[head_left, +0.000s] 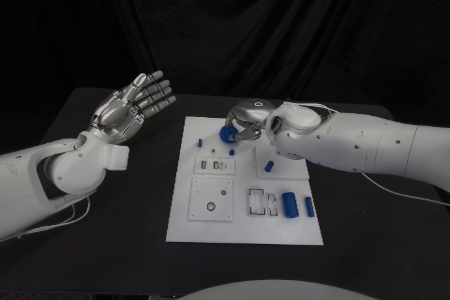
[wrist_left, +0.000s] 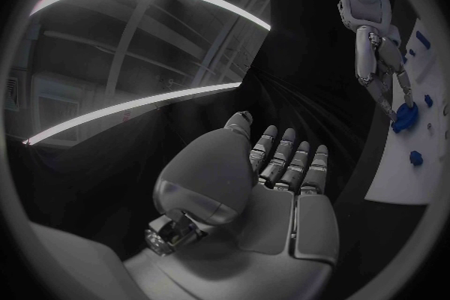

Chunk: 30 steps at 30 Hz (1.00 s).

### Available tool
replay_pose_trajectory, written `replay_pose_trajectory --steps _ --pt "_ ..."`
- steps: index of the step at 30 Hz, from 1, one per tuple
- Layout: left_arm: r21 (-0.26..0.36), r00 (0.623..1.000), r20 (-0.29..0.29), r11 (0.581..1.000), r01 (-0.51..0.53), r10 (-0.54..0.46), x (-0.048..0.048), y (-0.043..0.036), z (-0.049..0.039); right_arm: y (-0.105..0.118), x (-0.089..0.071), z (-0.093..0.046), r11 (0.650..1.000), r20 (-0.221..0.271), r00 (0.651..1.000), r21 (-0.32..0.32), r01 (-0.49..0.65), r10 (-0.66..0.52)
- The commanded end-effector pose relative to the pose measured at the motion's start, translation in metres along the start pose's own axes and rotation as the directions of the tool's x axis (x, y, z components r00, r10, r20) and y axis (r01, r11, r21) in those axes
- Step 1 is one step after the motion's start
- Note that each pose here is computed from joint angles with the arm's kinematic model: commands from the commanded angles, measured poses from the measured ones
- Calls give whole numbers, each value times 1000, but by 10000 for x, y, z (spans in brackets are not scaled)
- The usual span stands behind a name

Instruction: Assemble the parts on the task board

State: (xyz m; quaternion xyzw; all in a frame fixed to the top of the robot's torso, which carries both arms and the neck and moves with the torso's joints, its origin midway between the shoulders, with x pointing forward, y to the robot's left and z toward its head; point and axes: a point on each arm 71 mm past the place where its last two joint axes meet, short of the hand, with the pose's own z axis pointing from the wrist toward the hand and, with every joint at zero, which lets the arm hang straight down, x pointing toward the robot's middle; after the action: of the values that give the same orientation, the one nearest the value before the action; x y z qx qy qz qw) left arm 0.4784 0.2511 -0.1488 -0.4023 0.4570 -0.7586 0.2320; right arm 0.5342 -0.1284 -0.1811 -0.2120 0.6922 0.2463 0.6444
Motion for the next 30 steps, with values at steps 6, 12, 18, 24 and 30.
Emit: replay_pose_trajectory --steps 6,12,18,24,30 --pt "-1 1000 -15 1000 16 -16 15 20 7 39 33 13 1000 -16 1000 -7 -5 5" --pt "-3 1000 -14 1000 17 -17 10 29 1 6 53 22 1000 -44 999 21 -1 2" --pt "-6 1000 -14 1000 18 -18 8 35 -2 -18 60 27 999 -55 998 40 2 0" --pt "-7 1000 -14 1000 19 -19 7 40 -5 -19 54 28 999 -47 999 41 2 0" --pt "-8 1000 -12 1000 19 -19 0 39 -14 -30 44 0 999 -33 999 36 -1 2"
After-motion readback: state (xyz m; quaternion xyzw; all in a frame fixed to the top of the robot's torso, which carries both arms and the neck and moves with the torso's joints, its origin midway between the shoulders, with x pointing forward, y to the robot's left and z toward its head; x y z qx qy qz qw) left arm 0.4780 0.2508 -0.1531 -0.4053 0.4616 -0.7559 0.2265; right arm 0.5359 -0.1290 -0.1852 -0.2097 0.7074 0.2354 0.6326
